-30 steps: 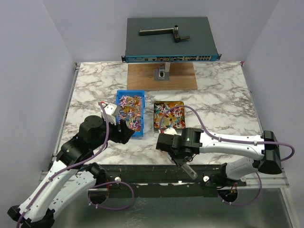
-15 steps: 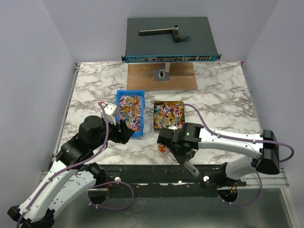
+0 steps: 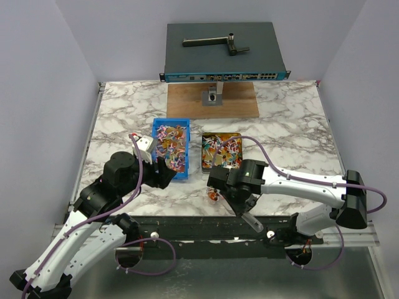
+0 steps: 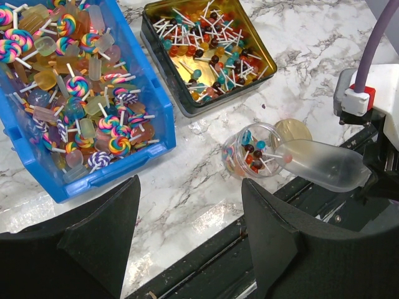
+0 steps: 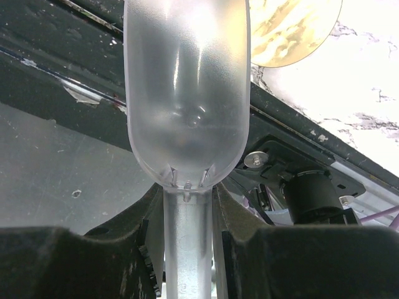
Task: Pack the candies
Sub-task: Place the fake candies in the packing bottle, then scoop the fake candies from the storage box.
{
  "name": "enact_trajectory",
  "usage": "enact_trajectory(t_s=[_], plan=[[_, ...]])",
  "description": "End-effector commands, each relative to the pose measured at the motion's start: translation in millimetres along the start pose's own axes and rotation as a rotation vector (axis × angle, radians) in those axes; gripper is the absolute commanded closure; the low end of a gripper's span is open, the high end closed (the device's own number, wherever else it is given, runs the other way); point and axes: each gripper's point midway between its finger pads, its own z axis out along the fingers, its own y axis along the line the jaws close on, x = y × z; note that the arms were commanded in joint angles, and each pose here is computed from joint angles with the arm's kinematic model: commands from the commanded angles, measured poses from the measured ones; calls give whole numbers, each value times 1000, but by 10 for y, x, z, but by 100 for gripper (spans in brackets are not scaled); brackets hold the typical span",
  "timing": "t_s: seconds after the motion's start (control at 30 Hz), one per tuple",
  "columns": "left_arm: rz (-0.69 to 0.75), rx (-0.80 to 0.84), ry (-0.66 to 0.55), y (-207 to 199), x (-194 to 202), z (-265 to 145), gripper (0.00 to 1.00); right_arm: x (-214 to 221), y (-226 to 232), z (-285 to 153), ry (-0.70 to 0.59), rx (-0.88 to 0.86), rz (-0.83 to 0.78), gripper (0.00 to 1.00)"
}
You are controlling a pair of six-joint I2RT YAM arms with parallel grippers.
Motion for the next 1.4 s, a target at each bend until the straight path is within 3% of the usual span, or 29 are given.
enact_trajectory(t_s=[0.0,0.47,1.03,1.37], plan=[[3,13,-4,-12,11,-5,32,55,9,-138,9,-50,-1,99],[2,14,-1,-13,19,-2,32,18,17,-313,-17,-147,43,99],[3,18,-2,-21,18,-5,32,-851,-695,-506,-268,181,79,99],[1,28,3,-40,25,-6,32,-1339,-927,-350,-281,196,61,99]])
